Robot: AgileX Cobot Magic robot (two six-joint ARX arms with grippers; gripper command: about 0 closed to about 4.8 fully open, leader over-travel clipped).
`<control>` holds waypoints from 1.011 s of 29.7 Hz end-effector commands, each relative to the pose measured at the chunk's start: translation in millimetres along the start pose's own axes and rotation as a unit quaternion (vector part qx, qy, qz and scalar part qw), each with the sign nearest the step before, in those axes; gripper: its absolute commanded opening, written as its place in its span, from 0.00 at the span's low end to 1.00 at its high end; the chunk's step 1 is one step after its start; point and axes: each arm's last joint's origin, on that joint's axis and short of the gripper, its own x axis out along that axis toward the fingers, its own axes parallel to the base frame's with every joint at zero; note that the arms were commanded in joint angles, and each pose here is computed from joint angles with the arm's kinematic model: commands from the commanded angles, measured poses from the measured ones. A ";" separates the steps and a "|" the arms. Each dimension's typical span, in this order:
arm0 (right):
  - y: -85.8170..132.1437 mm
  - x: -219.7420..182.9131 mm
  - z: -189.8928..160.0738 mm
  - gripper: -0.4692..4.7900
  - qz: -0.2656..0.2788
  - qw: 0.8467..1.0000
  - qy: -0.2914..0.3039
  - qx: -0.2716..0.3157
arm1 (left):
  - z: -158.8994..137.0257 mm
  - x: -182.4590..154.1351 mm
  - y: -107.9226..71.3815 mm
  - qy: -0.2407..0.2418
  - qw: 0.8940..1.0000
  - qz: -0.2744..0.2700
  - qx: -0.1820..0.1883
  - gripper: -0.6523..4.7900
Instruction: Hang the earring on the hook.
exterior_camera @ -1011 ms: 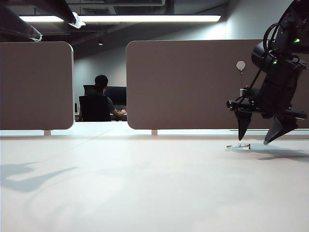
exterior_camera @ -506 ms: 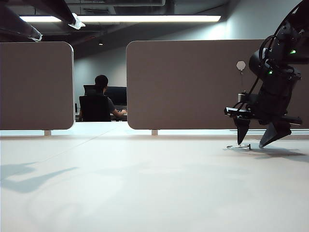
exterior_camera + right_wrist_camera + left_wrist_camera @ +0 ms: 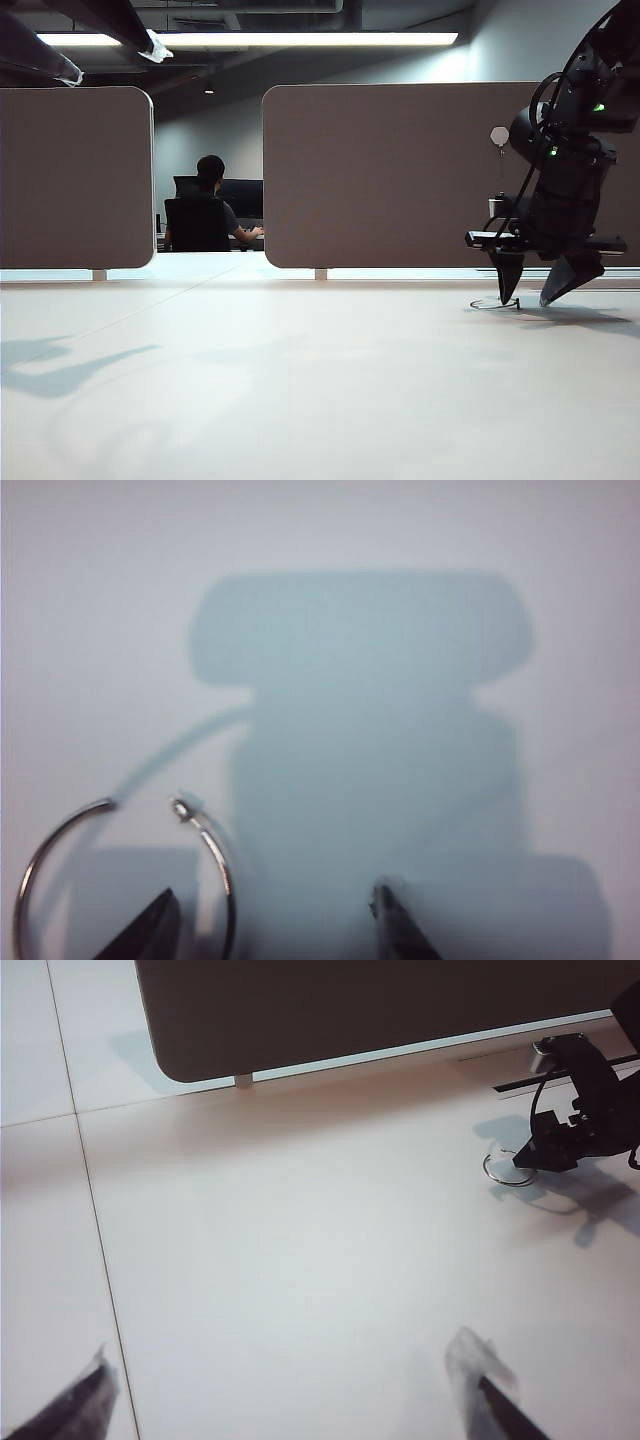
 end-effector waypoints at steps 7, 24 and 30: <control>-4.9 35.8 -45.7 0.46 -0.027 0.988 0.154 0.001 | 2.0 -0.6 0.7 -0.005 1.000 0.012 0.004 1.00; 3.4 7.7 -14.1 0.08 0.094 0.994 0.049 0.007 | 1.6 -0.6 1.4 -0.003 1.000 0.023 0.017 1.00; -6.3 -81.4 46.7 0.08 0.178 0.963 -0.202 -0.006 | 2.9 -0.6 1.5 -0.010 1.000 0.025 0.017 1.00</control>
